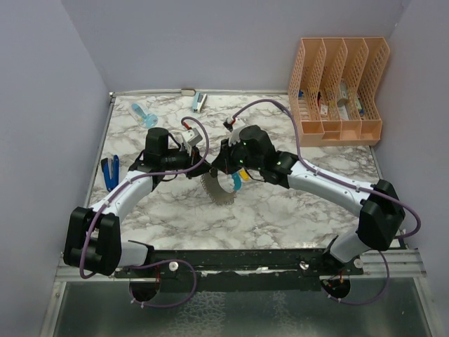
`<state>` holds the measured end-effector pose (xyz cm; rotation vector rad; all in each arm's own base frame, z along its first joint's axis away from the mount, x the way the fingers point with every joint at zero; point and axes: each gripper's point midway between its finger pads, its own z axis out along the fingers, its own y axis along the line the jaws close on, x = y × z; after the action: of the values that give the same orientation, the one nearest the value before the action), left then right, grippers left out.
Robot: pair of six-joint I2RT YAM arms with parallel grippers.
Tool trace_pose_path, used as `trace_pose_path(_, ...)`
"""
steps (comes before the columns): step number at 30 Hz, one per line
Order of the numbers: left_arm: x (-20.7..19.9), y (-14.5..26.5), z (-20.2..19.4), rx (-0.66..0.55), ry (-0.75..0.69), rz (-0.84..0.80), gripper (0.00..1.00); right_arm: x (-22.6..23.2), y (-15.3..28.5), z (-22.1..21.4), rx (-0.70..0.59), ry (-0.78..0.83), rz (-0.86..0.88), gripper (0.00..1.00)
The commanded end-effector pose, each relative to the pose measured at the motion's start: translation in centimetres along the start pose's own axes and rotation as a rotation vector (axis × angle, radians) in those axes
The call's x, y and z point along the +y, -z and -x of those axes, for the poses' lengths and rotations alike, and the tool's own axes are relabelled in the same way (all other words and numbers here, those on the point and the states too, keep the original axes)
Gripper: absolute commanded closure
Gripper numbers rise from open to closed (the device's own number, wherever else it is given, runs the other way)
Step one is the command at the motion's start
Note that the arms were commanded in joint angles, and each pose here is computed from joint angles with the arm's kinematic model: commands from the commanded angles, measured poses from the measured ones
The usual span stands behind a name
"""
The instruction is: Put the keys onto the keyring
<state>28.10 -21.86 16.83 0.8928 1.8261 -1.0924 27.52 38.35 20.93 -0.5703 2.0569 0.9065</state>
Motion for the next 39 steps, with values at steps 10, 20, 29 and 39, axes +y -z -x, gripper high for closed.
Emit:
trace_pose_path(10, -0.7, 0.5, 1.7, -0.038, -0.038, -0.013, 1.00, -0.9, -0.3, 0.3, -0.009, -0.003, -0.069, 0.98)
trace_pose_path(20, -0.8, 0.4, 1.7, -0.039, -0.041, -0.021, 1.00, -1.5, 0.0, -0.1, -0.009, -0.013, -0.093, 0.99)
trace_pose_path(29, -0.9, 0.5, 1.7, -0.040, -0.042, -0.025, 1.00, -1.8, 0.4, -0.4, -0.009, -0.021, -0.107, 0.99)
trace_pose_path(39, -0.9, 0.5, 1.8, -0.041, -0.040, -0.027, 1.00, -2.5, 1.4, -0.8, -0.014, -0.026, -0.143, 0.99)
